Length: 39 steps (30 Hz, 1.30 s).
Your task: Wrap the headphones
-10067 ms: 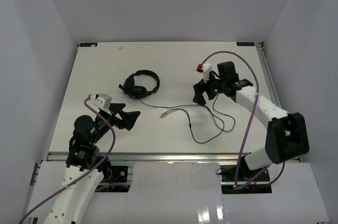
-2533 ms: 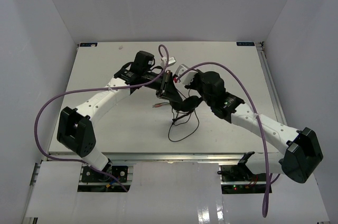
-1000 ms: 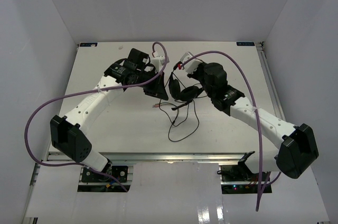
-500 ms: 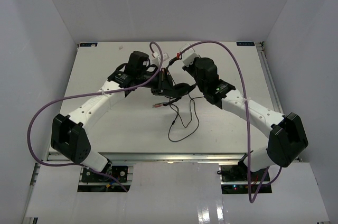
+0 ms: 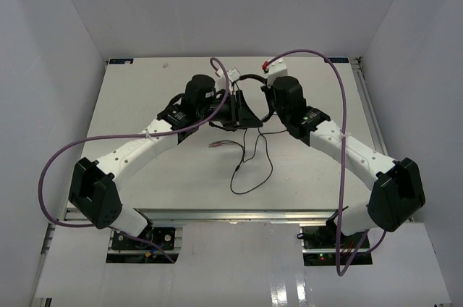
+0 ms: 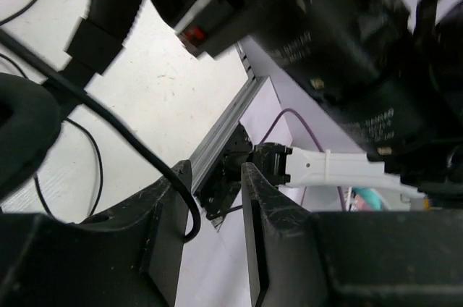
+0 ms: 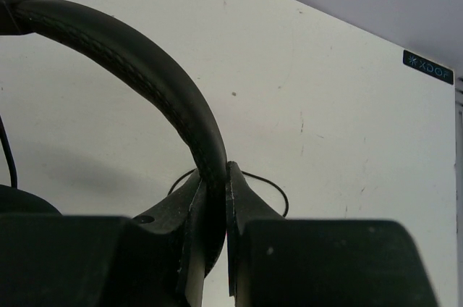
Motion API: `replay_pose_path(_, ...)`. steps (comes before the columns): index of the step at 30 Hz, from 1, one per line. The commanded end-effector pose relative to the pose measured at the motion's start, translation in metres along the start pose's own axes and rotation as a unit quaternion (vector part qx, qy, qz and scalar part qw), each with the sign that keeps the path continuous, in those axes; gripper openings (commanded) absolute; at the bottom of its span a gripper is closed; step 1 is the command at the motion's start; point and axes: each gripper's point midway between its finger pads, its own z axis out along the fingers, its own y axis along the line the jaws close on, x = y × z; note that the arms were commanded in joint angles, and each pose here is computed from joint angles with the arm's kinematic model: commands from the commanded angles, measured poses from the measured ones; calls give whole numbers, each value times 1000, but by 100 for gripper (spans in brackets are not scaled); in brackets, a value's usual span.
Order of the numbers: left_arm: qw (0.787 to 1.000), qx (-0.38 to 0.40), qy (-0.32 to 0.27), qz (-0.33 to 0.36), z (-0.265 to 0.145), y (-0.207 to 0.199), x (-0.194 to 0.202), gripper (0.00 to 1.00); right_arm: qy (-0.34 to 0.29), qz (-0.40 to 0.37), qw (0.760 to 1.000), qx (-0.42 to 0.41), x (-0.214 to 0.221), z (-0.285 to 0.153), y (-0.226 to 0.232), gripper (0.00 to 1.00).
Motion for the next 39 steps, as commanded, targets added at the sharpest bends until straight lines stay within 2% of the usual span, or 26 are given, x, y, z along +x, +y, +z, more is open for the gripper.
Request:
replay_pose_path(1, 997, 13, -17, 70, 9, -23, 15, 48, -49, 129, 990, -5, -54, -13, -19, 8)
replay_pose_path(7, 980, 11, -34, 195, 27, -26, 70, 54, -53, 167, 984, -17, -76, -22, -35, 8)
replay_pose_path(9, 967, 30, -71, 244, 31, -35, 72, 55, -59, 177, 982, -18, -85, -25, -40, 8)
replay_pose_path(12, 930, 36, -118, 345, 42, -24, 107, 58, -55, 208, 976, -31, -90, -34, -45, 8)
replay_pose_path(13, 911, 59, -165, 372, 41, -37, 102, 59, -55, 218, 974, -37, -92, -36, -45, 8)
replay_pose_path(15, 886, 55, -203, 413, 44, -29, 108, 60, -50, 236, 969, -53, -92, -42, -44, 8)
replay_pose_path(18, 870, 10, -234, 435, 59, -3, 102, 60, -46, 257, 962, -73, -94, -50, -45, 8)
replay_pose_path(20, 850, -4, -253, 462, 61, 6, 98, 60, -47, 268, 959, -83, -99, -56, -48, 8)
replay_pose_path(22, 831, 0, -284, 479, 52, 5, 98, 61, -51, 274, 956, -92, -103, -62, -50, 8)
replay_pose_path(24, 820, 8, -307, 483, 38, 2, 99, 62, -53, 276, 955, -95, -105, -66, -51, 8)
replay_pose_path(25, 817, 14, -307, 487, 30, 0, 104, 63, -53, 276, 955, -96, -105, -68, -52, 8)
replay_pose_path(27, 816, 28, -297, 496, 16, -6, 115, 71, -55, 277, 954, -97, -105, -70, -53, 8)
replay_pose_path(29, 819, 47, -282, 497, 0, -12, 127, 98, -51, 277, 954, -99, -103, -68, -52, 8)
replay_pose_path(30, 825, 53, -279, 489, -10, -18, 129, 98, -49, 277, 954, -100, -102, -68, -51, 8)
replay_pose_path(32, 839, 38, -259, 477, -19, -4, 139, 98, -47, 277, 954, -100, -101, -66, -51, 8)
replay_pose_path(36, 847, -7, -294, 443, -44, 20, 131, 98, -43, 278, 954, -106, -98, -63, -48, 8)
replay_pose_path(39, 856, -16, -311, 412, -45, 35, 120, 98, -44, 279, 953, -111, -100, -64, -47, 8)
